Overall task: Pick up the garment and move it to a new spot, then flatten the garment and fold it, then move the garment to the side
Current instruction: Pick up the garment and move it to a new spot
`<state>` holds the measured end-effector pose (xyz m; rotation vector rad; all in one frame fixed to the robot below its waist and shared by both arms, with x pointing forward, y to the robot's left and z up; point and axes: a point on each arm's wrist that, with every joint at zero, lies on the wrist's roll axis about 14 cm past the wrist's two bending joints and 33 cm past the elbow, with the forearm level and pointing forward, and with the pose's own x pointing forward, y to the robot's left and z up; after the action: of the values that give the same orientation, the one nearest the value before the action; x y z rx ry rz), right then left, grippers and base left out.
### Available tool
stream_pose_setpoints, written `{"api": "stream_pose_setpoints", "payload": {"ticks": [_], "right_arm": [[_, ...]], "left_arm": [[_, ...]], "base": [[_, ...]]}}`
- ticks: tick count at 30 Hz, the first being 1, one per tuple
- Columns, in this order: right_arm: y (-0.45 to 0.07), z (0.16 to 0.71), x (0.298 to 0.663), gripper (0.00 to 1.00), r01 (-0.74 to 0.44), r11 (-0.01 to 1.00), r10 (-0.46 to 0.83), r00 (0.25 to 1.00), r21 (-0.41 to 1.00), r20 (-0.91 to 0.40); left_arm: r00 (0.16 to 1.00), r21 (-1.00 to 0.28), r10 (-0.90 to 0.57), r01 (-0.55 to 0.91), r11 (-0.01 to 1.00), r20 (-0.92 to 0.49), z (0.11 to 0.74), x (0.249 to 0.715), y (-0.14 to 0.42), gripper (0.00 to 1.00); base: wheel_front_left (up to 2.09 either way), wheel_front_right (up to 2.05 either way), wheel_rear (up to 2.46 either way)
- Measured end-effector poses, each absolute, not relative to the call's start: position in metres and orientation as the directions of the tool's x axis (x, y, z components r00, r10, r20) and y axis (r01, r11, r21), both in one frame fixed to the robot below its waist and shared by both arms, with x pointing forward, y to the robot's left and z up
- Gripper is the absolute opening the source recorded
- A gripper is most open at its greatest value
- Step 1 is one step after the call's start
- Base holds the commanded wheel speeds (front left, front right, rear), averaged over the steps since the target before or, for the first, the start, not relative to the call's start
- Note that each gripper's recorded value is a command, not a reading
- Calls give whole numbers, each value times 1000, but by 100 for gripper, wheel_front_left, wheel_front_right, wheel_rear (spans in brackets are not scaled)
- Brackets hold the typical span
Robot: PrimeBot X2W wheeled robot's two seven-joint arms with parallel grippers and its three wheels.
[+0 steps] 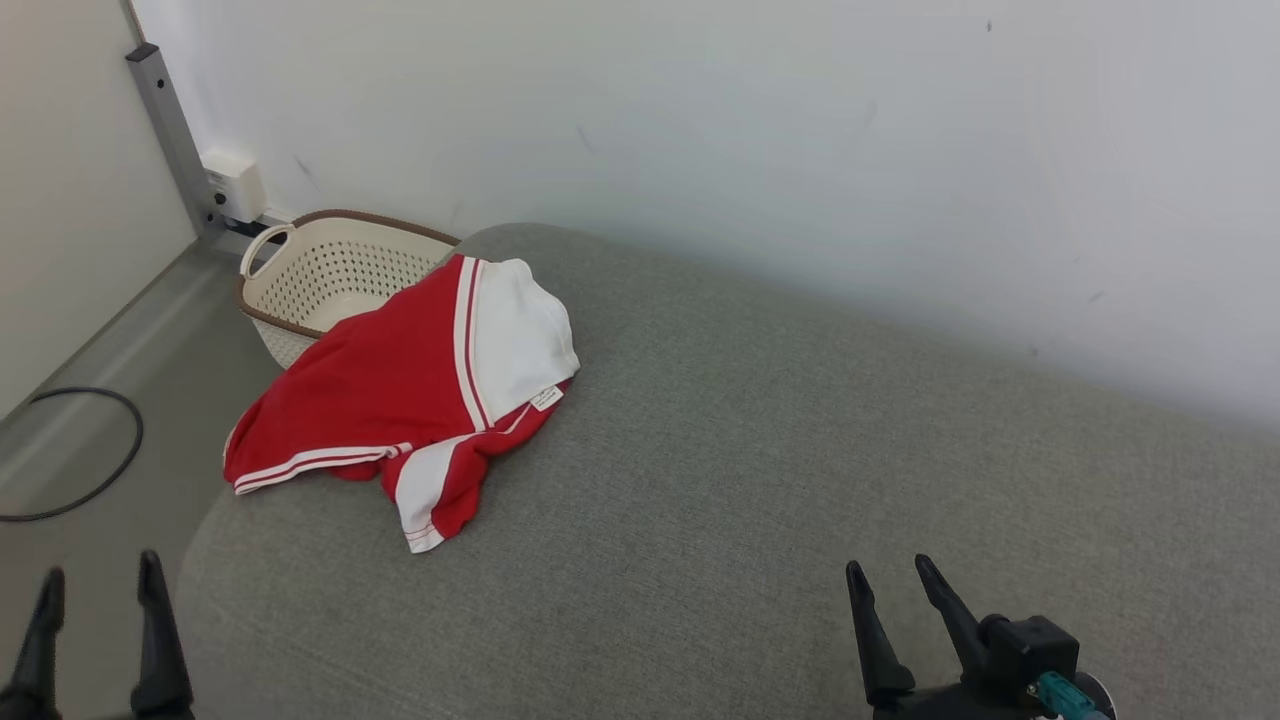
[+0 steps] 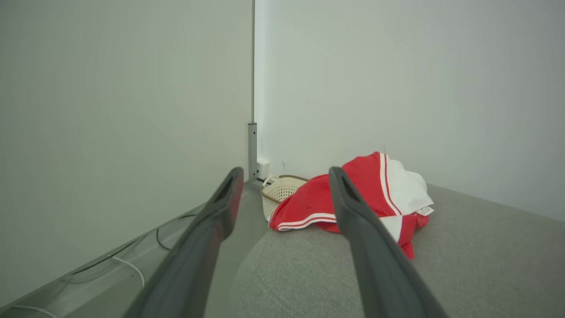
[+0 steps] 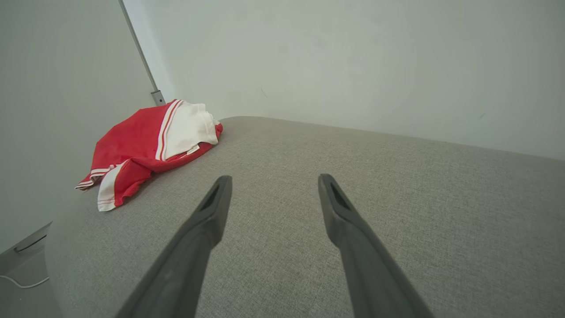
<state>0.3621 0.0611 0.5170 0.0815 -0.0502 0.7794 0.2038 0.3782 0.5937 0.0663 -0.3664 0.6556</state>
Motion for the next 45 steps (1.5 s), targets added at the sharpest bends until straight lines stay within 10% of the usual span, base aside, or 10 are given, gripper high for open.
{"api": "stream_pose_setpoints", "payload": {"ticks": [12,32,45], "right_arm": [[30,525,394,100,-626,778,619,778,53,108],[-72,488,438,100,-372,925,370,928,76,41],[-113,462,448,100,-268,961,270,963,61,-22]], "left_arm": [[785,-43,395,-428,903,477,685,325,381,100],[967,-75,249,-245,967,58,599,534,362,100],[945,-48,195,-214,976,-264,502,583,342,100]], "base": [[0,0,0],[0,0,0],[0,0,0]]}}
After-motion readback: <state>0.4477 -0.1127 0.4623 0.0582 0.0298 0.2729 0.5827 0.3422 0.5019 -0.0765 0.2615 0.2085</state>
